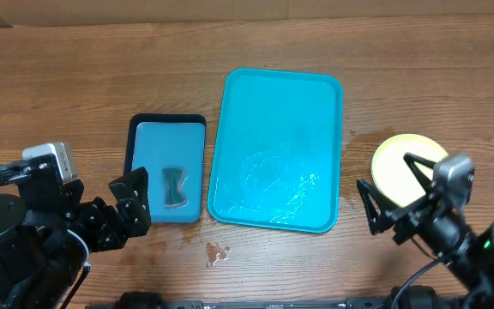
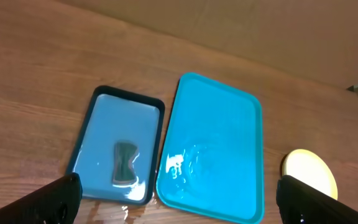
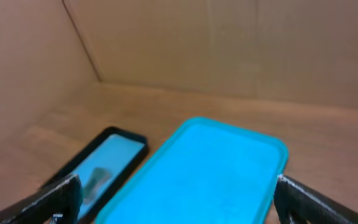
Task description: Clean dirty plates on tray and stack at the side
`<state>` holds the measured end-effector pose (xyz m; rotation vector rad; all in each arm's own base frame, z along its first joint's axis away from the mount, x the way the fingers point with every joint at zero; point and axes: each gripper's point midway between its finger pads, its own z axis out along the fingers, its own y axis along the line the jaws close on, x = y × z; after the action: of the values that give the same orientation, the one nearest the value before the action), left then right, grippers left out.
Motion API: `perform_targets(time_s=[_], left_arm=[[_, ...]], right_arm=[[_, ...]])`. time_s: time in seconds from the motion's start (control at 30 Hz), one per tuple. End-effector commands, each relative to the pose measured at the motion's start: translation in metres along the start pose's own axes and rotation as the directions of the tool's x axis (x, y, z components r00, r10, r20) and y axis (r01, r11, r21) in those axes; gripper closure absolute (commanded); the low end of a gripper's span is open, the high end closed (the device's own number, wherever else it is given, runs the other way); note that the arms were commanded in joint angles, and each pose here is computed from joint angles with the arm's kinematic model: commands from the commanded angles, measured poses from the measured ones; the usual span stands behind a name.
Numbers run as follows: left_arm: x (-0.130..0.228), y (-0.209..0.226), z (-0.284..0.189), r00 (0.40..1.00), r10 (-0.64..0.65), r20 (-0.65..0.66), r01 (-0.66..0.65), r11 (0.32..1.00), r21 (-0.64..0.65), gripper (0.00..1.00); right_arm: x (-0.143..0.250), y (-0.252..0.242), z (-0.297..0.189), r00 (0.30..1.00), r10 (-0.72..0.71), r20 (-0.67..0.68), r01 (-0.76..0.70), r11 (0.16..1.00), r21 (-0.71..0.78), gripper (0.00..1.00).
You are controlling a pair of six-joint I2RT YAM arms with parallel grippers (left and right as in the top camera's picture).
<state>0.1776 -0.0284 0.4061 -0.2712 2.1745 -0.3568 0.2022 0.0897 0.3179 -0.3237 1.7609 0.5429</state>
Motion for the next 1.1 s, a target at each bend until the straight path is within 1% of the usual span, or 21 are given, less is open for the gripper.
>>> perform_targets(time_s=[0.0, 0.17, 0.27, 0.33, 0.43, 0.57, 0.63, 0.8, 0.97, 1.07], left_arm=[[-0.003, -0.001, -0.001, 1.0, 0.018, 0.011, -0.018, 1.0, 0.001, 0.0], [-0.003, -0.001, -0.001, 1.0, 0.018, 0.011, -0.018, 1.0, 0.001, 0.0], [-0.003, -0.001, -0.001, 1.0, 0.018, 0.011, -0.018, 1.0, 0.001, 0.0], [-0.003, -0.001, -0.001, 1.0, 0.018, 0.011, -0.018, 1.0, 0.001, 0.0], [-0.003, -0.001, -0.001, 1.0, 0.018, 0.011, -0.018, 1.0, 0.001, 0.0], [-0.003, -0.001, -0.001, 1.0, 0.018, 0.011, -0.018, 1.0, 0.001, 0.0], [-0.003, -0.001, -0.001, 1.0, 0.018, 0.011, -0.018, 1.0, 0.001, 0.0], [-0.003, -0.001, -0.001, 1.0, 0.018, 0.011, -0.018, 1.0, 0.001, 0.0], [-0.003, -0.001, -0.001, 1.0, 0.018, 0.011, -0.018, 1.0, 0.001, 0.0], [-0.003, -0.001, -0.001, 1.0, 0.018, 0.011, -0.018, 1.0, 0.001, 0.0]], right_arm=[[0.031, -0.012, 0.002, 0.999, -0.041, 0.02, 0.04, 0.998, 0.048, 0.0], [0.076, -0.024, 0.015, 0.995, -0.068, 0.069, 0.065, 0.997, 0.052, 0.0], [0.099, -0.03, 0.024, 0.994, -0.029, 0.109, 0.025, 0.999, 0.038, 0.01], [0.108, -0.033, 0.028, 0.988, -0.002, 0.153, -0.002, 1.0, 0.029, 0.0], [0.114, -0.038, 0.034, 0.981, 0.011, 0.196, -0.015, 1.0, 0.018, 0.0], [0.111, -0.042, 0.038, 0.961, -0.031, 0.273, 0.027, 0.999, 0.019, 0.01], [0.108, -0.044, 0.037, 0.958, -0.042, 0.283, 0.033, 0.999, 0.037, 0.01], [0.11, -0.045, 0.037, 0.96, -0.038, 0.278, 0.027, 0.999, 0.044, 0.0], [0.129, -0.05, 0.042, 0.979, 0.006, 0.203, -0.017, 0.999, 0.049, 0.0], [0.129, -0.05, 0.042, 0.979, 0.005, 0.205, -0.015, 0.999, 0.049, 0.01]])
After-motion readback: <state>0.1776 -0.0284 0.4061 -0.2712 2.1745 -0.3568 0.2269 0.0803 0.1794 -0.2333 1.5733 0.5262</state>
